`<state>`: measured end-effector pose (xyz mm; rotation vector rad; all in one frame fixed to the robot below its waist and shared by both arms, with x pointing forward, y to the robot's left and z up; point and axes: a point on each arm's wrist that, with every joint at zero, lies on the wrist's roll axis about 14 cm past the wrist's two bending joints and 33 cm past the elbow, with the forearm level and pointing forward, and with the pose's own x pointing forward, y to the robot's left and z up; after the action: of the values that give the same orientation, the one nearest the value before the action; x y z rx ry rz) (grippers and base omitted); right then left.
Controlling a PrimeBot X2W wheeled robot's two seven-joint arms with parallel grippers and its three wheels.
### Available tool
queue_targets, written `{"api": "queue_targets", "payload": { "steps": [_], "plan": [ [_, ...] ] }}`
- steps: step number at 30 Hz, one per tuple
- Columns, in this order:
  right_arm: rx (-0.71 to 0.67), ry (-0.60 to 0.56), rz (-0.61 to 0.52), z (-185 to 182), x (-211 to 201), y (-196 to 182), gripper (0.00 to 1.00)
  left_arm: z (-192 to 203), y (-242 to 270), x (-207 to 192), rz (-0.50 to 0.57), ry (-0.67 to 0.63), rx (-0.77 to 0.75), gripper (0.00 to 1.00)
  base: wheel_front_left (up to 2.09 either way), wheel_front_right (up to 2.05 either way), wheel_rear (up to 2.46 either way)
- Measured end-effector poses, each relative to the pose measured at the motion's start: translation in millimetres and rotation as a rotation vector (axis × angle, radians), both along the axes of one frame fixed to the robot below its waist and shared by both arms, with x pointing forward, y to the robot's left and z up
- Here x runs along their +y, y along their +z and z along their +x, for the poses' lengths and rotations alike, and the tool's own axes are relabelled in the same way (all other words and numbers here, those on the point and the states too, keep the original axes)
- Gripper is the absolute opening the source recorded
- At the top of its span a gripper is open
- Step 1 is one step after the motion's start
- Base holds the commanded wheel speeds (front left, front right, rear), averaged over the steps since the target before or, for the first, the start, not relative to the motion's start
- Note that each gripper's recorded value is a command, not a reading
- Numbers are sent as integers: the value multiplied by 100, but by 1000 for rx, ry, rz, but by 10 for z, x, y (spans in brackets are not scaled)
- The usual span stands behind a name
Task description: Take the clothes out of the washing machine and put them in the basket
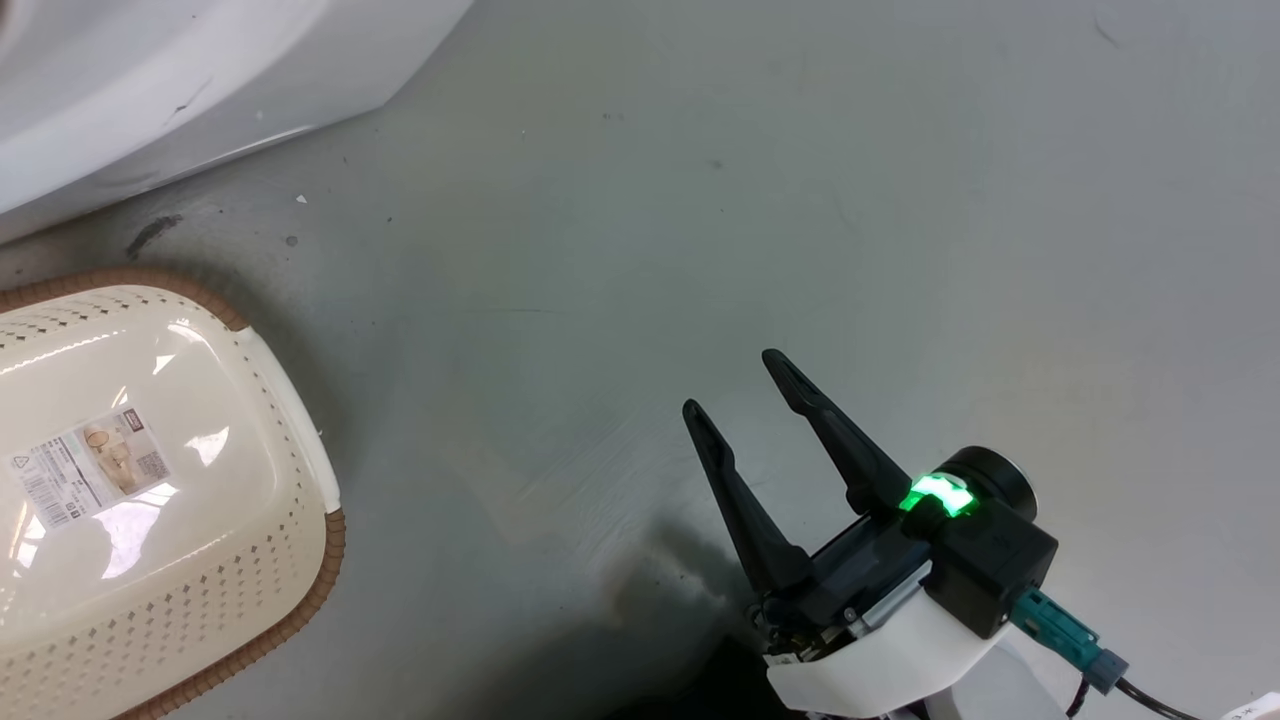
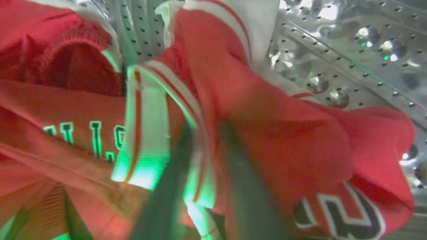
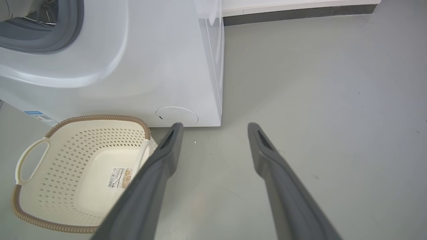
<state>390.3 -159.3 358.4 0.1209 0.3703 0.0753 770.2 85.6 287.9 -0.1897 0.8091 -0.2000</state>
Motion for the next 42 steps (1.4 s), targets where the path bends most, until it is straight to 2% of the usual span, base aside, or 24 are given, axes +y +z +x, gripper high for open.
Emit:
{"api": "queue_targets", "payload": {
  "steps": [7, 13, 23, 32, 42],
  "plan": [
    [-19, -3, 6, 22, -6, 59, 100, 90, 169, 88, 59, 13, -132, 0, 0, 0, 0],
    [-51, 3, 2, 67, -16, 144, 100, 206, 600, 257, 81, 70, -393, 0, 0, 0, 0],
    [-125, 8, -4, 85, -32, 387, 100, -85, 1142, 453, 67, 139, -699, 0, 0, 0, 0],
    [-184, 0, 4, -36, -35, 637, 100, -546, 1508, 653, 40, 190, -742, 0, 0, 0, 0],
    [-252, 12, 8, -176, 12, 913, 100, -1251, 1897, 753, 46, 168, -806, 0, 0, 0, 0]
  ]
}}
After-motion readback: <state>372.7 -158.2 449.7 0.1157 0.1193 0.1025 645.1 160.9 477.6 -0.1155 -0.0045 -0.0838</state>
